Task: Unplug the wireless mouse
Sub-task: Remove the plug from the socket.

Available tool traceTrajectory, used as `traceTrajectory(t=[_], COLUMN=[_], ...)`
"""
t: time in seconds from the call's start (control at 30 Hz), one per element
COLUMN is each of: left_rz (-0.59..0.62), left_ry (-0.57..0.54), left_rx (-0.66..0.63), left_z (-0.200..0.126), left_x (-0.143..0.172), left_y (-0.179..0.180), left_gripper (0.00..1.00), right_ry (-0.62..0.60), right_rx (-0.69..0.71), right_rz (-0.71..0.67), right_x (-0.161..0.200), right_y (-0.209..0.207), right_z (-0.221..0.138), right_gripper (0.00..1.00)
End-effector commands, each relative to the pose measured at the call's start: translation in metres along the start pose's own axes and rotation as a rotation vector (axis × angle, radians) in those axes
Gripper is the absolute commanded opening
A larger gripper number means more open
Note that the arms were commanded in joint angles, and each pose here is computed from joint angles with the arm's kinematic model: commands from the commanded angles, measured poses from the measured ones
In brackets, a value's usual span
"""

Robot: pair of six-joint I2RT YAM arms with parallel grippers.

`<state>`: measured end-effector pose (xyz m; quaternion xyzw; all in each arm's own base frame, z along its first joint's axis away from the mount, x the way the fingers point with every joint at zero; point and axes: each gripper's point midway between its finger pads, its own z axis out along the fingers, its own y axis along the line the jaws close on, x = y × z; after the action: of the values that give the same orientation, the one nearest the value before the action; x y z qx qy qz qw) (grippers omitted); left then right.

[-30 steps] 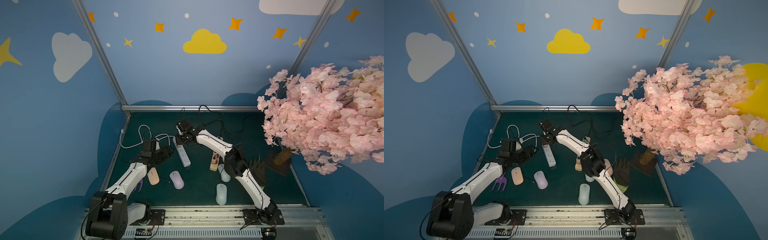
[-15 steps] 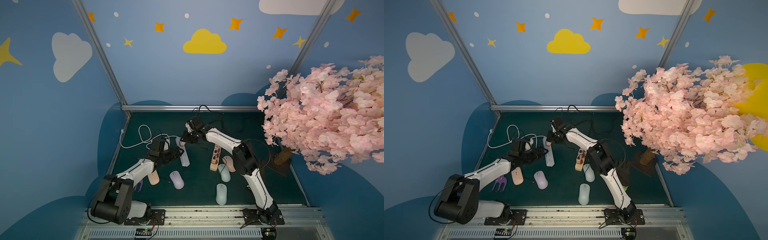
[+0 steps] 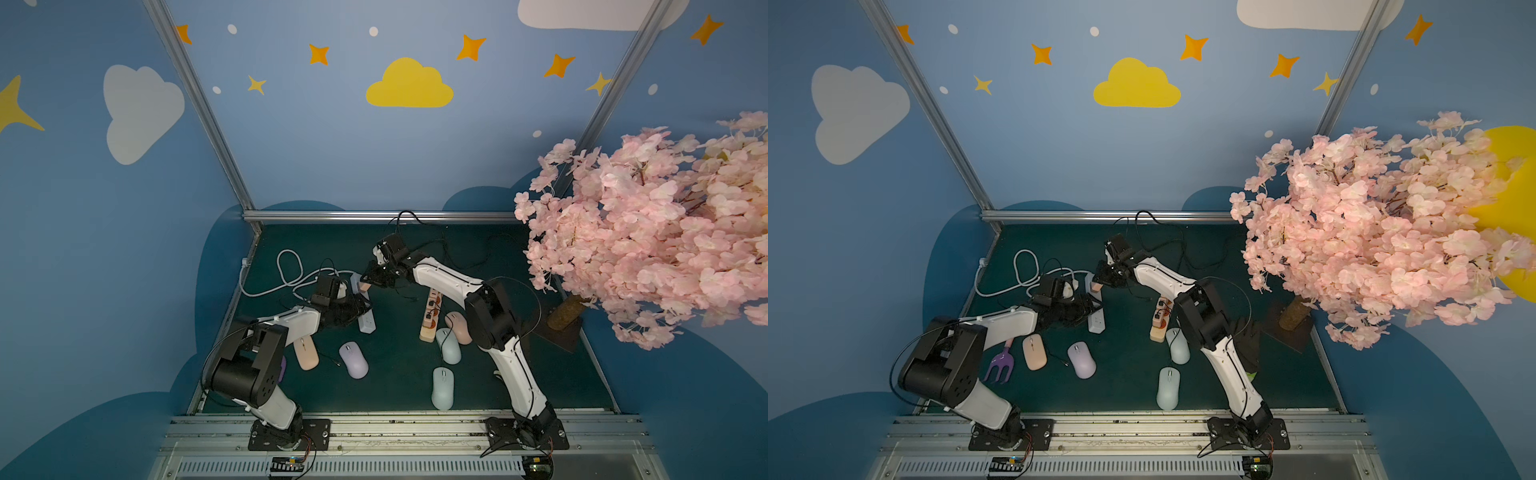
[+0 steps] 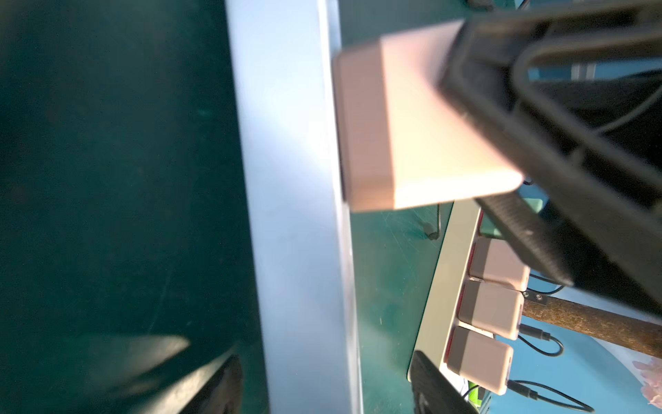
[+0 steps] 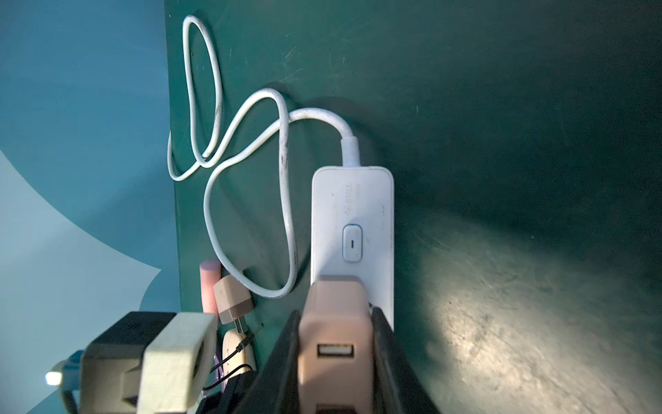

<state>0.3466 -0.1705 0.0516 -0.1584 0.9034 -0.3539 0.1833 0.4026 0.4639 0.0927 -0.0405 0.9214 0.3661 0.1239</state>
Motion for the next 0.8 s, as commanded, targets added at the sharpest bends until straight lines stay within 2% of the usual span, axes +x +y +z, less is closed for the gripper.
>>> traceTrajectory(t=[0.0, 0.47, 0.63, 0.77], left_rz=[-0.026, -0.073, -0.078, -0.087], left_ry=[-0.015, 0.003, 0.004, 0.003], left_rx=[0.041, 0.06, 0.051, 0.033], left_z=[0.001, 0.007, 0.01, 0.01], left_x=[-0.01, -0.021, -0.02, -0.019], left_y=[-0.002, 0.012, 0.016, 0.021], left_gripper=[0.71, 0.52, 0.38, 0.2], right_ry=[-0.042, -0.034, -0.036, -0.045], right_rx=[-0.083, -0.091, -0.092, -0.086], right_rz=[-0.027, -0.025, -0.029, -0.041], right_x=[-0.011, -0.011, -0.011, -0.011], right_y=[0.034, 0.034, 0.036, 0.037], right_z=[-0.029, -0.028, -0.031, -0.037], right_gripper=[0.0, 0.0, 0.0, 0.0])
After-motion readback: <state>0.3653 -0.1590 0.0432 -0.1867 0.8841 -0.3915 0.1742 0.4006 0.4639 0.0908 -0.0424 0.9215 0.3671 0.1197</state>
